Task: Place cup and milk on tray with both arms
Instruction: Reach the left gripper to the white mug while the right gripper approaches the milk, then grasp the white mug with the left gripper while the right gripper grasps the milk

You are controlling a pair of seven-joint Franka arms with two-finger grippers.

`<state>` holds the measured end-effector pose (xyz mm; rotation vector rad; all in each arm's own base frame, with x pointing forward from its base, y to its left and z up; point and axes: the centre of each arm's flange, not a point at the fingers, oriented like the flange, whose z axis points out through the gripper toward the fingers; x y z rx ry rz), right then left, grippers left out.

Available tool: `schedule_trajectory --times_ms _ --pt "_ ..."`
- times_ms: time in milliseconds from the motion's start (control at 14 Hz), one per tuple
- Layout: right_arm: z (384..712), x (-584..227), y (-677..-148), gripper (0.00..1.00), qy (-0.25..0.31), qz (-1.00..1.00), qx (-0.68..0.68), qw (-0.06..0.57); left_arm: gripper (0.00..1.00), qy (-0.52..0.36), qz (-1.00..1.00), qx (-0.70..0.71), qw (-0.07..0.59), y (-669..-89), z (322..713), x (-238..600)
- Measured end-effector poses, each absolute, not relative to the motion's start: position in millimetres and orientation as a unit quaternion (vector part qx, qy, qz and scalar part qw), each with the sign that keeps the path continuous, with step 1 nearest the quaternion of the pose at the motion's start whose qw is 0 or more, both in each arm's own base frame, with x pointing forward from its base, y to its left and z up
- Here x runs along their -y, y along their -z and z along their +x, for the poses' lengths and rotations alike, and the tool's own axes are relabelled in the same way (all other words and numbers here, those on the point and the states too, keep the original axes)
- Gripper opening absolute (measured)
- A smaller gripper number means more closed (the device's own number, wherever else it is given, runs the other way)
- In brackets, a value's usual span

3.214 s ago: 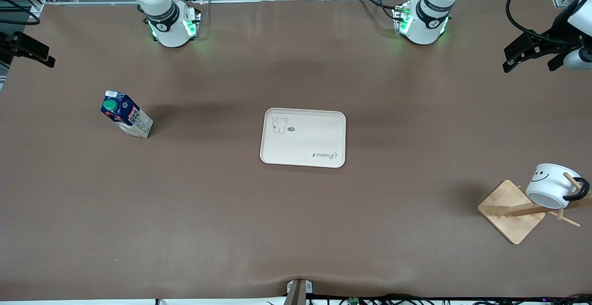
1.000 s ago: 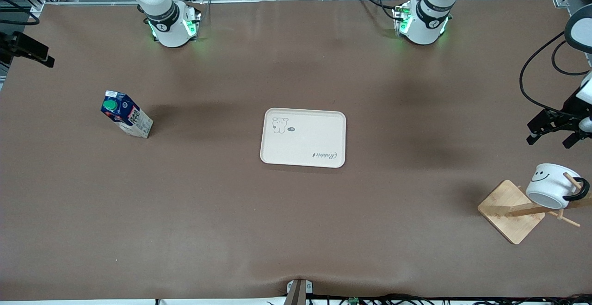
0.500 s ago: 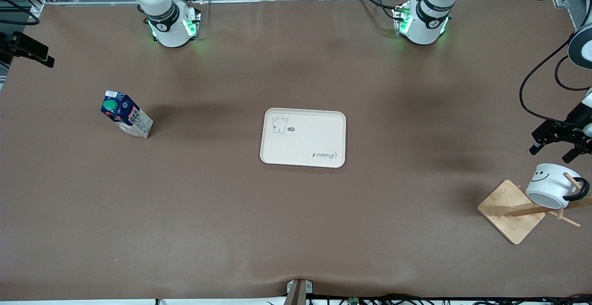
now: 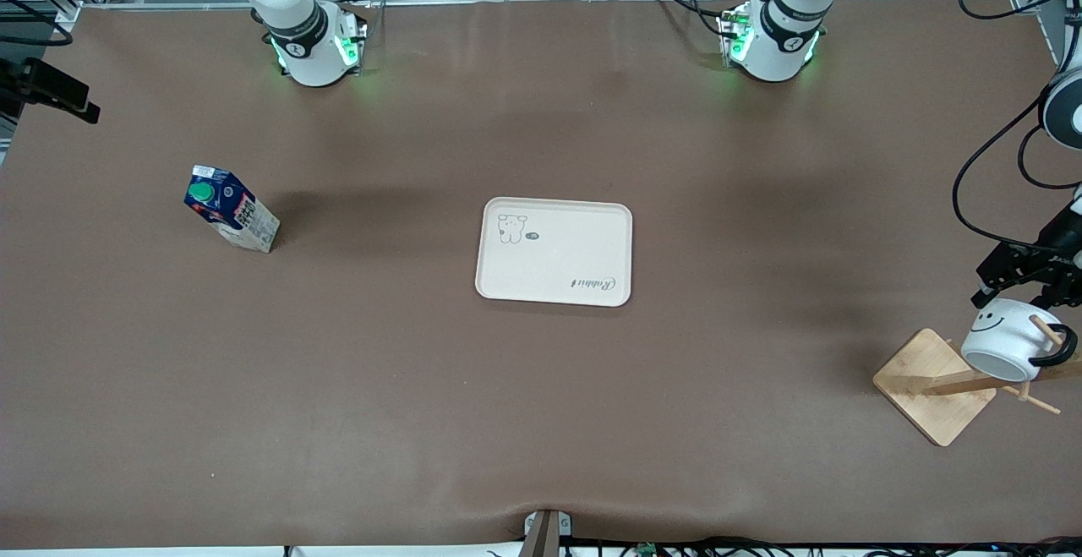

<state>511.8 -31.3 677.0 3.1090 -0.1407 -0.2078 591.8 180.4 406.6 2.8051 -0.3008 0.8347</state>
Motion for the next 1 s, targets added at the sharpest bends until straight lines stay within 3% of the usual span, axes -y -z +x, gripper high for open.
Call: schedule_trajectory --times_ms 357,500,786,929,1000 --pt "515.4 27.8 -676.2 1.00 0.062 0.997 0.041 0.012 0.61 -0.287 0.946 0.105 0.108 -400.0 598.2 -179.6" --pt "516.6 27.0 -674.4 1.00 0.063 0.997 0.041 0.012 0.43 -0.286 0.946 0.106 0.110 -397.3 599.7 -176.6" --pt "529.9 10.5 -651.4 1.00 0.086 0.996 0.023 0.012 0.30 -0.287 0.944 0.120 0.114 -397.7 604.4 -163.9" --pt "543.2 6.7 -625.3 1.00 0.112 0.993 0.019 0.013 0.10 -0.288 0.942 0.132 0.113 -398.4 605.9 -159.5" --pt "550.7 9.0 -610.5 1.00 0.126 0.992 0.021 0.013 0.10 -0.289 0.941 0.137 0.111 -399.0 605.9 -160.6"
